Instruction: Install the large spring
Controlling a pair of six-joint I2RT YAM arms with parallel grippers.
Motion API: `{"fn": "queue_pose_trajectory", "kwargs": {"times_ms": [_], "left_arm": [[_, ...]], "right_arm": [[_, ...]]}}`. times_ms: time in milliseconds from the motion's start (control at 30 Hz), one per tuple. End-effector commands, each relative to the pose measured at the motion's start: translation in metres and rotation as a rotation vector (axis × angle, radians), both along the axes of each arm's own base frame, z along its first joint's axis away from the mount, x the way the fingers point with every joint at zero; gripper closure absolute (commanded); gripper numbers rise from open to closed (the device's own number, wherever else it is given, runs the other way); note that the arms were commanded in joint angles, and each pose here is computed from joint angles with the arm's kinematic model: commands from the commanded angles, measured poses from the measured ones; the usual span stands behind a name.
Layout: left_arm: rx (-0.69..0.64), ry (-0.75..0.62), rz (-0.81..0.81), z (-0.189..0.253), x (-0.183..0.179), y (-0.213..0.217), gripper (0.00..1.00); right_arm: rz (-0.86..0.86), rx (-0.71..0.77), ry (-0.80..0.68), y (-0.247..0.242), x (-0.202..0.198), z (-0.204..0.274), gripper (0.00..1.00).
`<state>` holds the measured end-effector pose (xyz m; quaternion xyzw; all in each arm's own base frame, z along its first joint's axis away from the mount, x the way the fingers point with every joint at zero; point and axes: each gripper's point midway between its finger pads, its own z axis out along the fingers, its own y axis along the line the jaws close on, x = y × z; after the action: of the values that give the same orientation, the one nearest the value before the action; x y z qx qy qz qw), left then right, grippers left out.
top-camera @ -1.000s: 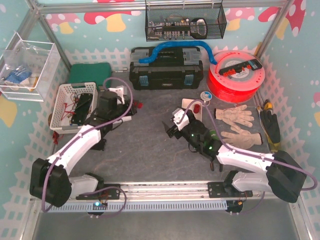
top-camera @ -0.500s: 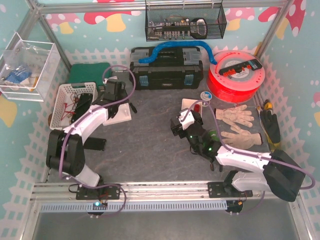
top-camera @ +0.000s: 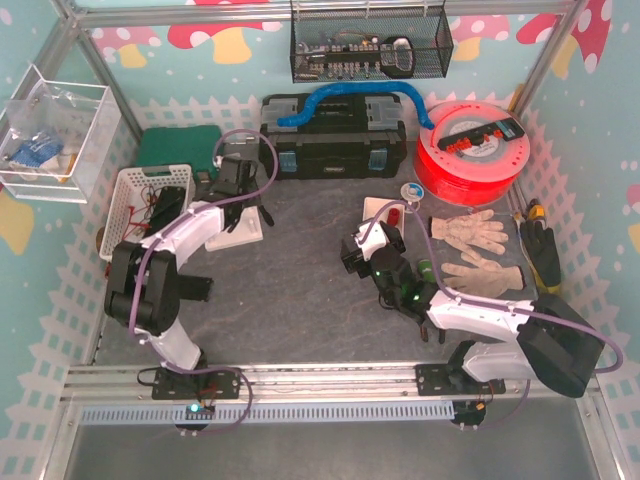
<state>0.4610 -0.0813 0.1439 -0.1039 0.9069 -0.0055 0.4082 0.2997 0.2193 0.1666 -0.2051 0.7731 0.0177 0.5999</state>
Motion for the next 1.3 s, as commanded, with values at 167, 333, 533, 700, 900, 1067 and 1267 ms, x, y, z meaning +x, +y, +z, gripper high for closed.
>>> {"fn": "queue_pose_trajectory", "kwargs": {"times_ms": [167, 333, 533, 700, 900, 1067, 1267], "left_arm": [[0.017, -0.015, 0.002, 0.002, 0.019, -0.001, 0.97], [0.036, 0.003, 0.014, -0.009, 0.022, 0.001, 0.95], [0.051, 0.030, 0.017, -0.025, 0.026, 0.002, 0.91], [0.054, 0.047, 0.019, -0.037, 0.027, 0.001, 0.89], [0.050, 0.062, 0.034, -0.048, 0.029, 0.003, 0.80], [0.035, 0.081, 0.031, -0.057, 0.029, 0.002, 0.67], [0.027, 0.069, 0.029, -0.050, 0.027, 0.003, 0.51]], "right_arm": [[-0.024, 0.017, -0.020, -0.003, 0.003, 0.007, 0.01], [-0.008, 0.017, -0.019, -0.001, 0.002, 0.008, 0.01], [0.037, 0.020, -0.008, 0.007, 0.001, 0.006, 0.02], [0.035, 0.012, -0.006, 0.008, 0.001, 0.005, 0.02], [0.037, 0.013, -0.006, 0.008, 0.001, 0.006, 0.02], [0.030, 0.014, -0.004, 0.007, 0.001, 0.006, 0.02], [0.031, 0.025, 0.000, 0.007, 0.001, 0.007, 0.02]]}}
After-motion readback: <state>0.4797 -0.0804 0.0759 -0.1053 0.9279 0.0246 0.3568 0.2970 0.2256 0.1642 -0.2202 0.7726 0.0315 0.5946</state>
